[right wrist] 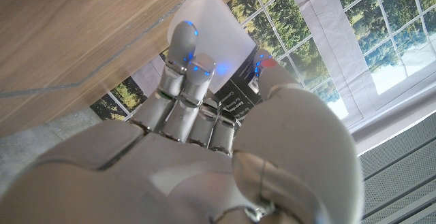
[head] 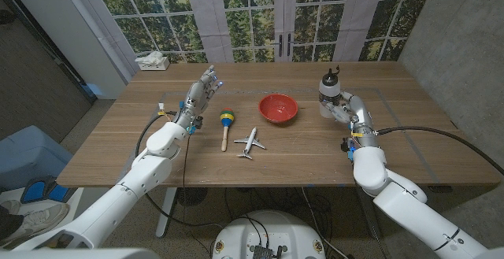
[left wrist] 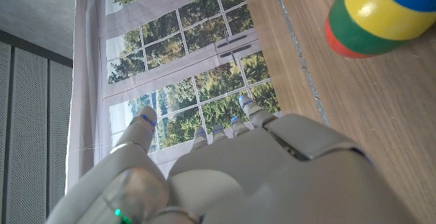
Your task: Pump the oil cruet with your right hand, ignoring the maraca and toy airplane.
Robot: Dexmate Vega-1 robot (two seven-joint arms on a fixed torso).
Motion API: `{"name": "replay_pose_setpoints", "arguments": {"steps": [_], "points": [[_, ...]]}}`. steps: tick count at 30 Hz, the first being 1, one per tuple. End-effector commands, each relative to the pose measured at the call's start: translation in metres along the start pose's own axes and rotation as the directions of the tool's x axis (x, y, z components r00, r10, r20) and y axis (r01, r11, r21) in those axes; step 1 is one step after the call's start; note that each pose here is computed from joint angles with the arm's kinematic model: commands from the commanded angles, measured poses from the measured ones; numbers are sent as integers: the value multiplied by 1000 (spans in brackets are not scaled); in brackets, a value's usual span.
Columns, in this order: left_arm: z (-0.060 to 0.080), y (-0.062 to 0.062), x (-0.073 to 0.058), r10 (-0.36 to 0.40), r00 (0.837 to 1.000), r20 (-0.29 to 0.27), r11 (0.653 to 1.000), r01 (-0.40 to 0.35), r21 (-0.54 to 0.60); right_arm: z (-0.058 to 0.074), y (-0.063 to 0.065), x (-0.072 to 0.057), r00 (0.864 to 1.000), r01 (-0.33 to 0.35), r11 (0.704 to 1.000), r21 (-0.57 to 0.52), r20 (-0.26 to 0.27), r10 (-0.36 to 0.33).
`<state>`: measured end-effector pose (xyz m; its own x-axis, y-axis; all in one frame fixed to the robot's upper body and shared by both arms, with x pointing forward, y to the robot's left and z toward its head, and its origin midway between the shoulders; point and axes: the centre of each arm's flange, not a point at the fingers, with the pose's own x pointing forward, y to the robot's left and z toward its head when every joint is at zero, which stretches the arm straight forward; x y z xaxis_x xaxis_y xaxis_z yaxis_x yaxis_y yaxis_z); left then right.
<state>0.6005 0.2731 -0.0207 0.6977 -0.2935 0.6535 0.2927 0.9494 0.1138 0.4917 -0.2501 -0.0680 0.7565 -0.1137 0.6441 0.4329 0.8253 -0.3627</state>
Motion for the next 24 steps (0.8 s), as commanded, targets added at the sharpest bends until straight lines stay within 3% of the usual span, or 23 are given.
{"name": "replay_pose_setpoints", "arguments": {"steps": [1,8,24], "points": [[1,-5,-2,-1,1000,-3,1000,1,4,-15,-4,-16,1000,-7,1000,28,-17,8],[3,-7,-3,-4,1000,0,1000,4,4,-23,-1,-23,999,-28,998,49,-25,30],[9,-9,-12,3,1000,8,1000,-3,14,-47,13,-34,998,-2,991,136,-58,10]]}}
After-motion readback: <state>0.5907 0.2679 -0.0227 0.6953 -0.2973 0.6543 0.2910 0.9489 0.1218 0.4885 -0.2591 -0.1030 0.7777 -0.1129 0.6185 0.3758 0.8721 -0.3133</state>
